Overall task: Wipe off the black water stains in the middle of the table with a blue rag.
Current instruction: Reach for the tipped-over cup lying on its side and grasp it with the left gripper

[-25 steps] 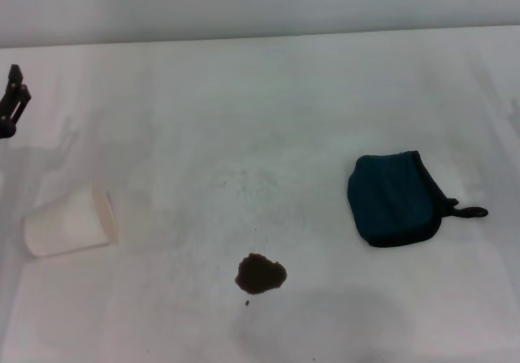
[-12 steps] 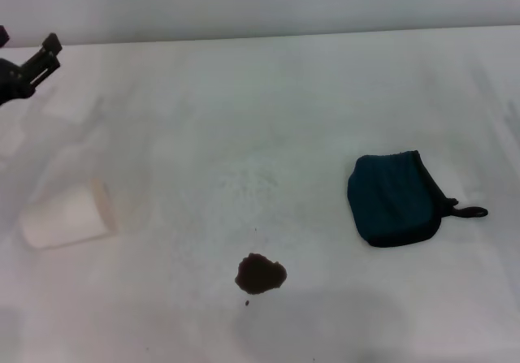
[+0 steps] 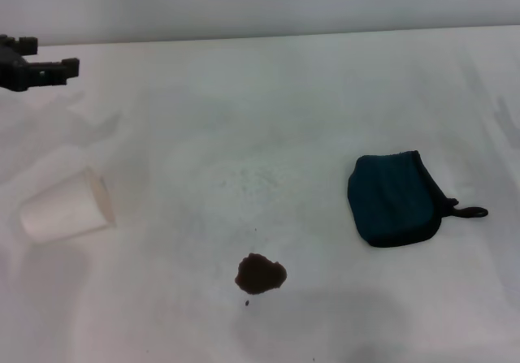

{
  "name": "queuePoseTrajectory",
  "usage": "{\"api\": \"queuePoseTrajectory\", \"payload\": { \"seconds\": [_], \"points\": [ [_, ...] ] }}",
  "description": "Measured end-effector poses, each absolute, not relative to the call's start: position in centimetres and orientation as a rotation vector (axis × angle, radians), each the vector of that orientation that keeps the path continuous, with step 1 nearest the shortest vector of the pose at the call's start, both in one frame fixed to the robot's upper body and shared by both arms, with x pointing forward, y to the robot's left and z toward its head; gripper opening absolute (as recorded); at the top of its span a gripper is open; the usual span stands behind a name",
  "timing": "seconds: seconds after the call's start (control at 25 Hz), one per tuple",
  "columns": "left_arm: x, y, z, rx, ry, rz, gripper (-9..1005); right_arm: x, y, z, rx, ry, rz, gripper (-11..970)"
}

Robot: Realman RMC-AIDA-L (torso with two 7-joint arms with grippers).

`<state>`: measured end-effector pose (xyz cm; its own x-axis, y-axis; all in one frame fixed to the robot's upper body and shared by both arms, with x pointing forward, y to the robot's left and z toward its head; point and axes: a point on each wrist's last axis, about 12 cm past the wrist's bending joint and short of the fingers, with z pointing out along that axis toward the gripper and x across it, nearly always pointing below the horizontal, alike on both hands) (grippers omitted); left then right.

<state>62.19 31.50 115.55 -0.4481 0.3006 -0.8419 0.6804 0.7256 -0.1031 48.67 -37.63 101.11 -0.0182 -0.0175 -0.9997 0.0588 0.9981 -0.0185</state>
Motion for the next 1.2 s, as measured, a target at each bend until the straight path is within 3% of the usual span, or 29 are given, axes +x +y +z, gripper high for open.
{"api": "queuePoseTrajectory", "payload": {
  "seconds": [0.2, 0.36, 0.8, 1.2],
  "points": [
    [62.0, 32.4, 119.0, 0.938, 2.147, -0.521, 858, 48.6, -37.3, 100.9, 0.039, 1.592, -0.049, 858],
    [61.5, 32.7, 119.9, 1.135, 2.284, -0.495, 852, 48.4, -37.2, 100.8, 0.045, 1.597, -0.044, 858],
    [60.0, 30.2, 117.4, 1.564, 2.284, -0.419, 834, 48.3, -36.8, 100.8, 0.017, 1.590, -0.024, 858],
    [60.1, 30.1, 115.3, 1.637, 2.266, -0.356, 818, 47.8, -36.9, 101.0, 0.017, 1.567, -0.025, 857]
  ]
}}
